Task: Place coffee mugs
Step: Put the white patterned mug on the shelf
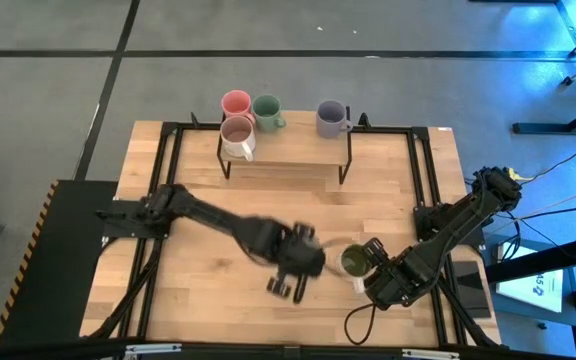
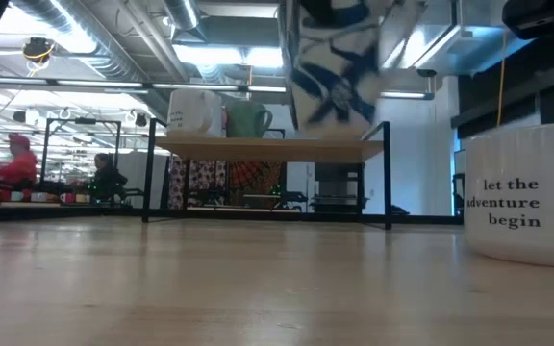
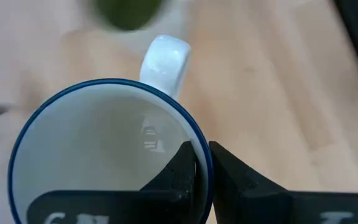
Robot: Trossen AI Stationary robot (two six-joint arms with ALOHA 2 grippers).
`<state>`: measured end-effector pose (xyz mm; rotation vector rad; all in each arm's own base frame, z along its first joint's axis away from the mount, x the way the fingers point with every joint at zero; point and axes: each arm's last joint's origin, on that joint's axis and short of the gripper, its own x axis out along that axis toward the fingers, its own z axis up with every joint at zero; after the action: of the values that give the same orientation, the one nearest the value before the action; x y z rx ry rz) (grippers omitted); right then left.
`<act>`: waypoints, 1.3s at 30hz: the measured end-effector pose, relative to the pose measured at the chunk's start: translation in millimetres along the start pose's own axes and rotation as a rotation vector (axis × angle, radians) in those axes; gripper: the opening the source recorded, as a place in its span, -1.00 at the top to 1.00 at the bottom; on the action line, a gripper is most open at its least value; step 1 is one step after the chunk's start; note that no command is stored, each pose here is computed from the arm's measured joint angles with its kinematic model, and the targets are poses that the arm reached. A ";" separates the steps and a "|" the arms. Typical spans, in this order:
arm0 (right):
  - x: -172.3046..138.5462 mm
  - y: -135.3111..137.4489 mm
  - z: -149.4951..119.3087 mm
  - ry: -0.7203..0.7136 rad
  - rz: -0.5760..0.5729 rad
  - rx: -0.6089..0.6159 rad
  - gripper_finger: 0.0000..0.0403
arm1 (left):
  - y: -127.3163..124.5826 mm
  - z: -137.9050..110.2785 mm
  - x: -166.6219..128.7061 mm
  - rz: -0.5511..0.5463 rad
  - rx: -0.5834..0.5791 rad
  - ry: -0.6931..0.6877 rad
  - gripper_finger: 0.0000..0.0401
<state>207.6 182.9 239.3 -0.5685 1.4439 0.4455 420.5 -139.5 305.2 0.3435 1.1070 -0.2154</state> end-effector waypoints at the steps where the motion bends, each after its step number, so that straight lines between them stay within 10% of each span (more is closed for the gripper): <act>1: 0.0 0.0 0.0 0.000 0.000 0.005 -0.08 | 12.1 -0.8 -9.0 0.019 -0.025 0.007 0.89; 23: 0.0 -0.4 3.2 -0.035 -0.022 0.039 -0.08 | 230.1 -112.6 -90.7 0.281 -0.554 0.234 0.89; 39: 0.0 -0.4 3.0 -0.033 -0.022 0.059 -0.08 | 252.3 -125.3 -93.1 0.199 -0.671 0.146 0.89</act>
<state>210.3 184.4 239.4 -0.5266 1.4134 0.3916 360.7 141.3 379.8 -0.1356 1.2119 0.3615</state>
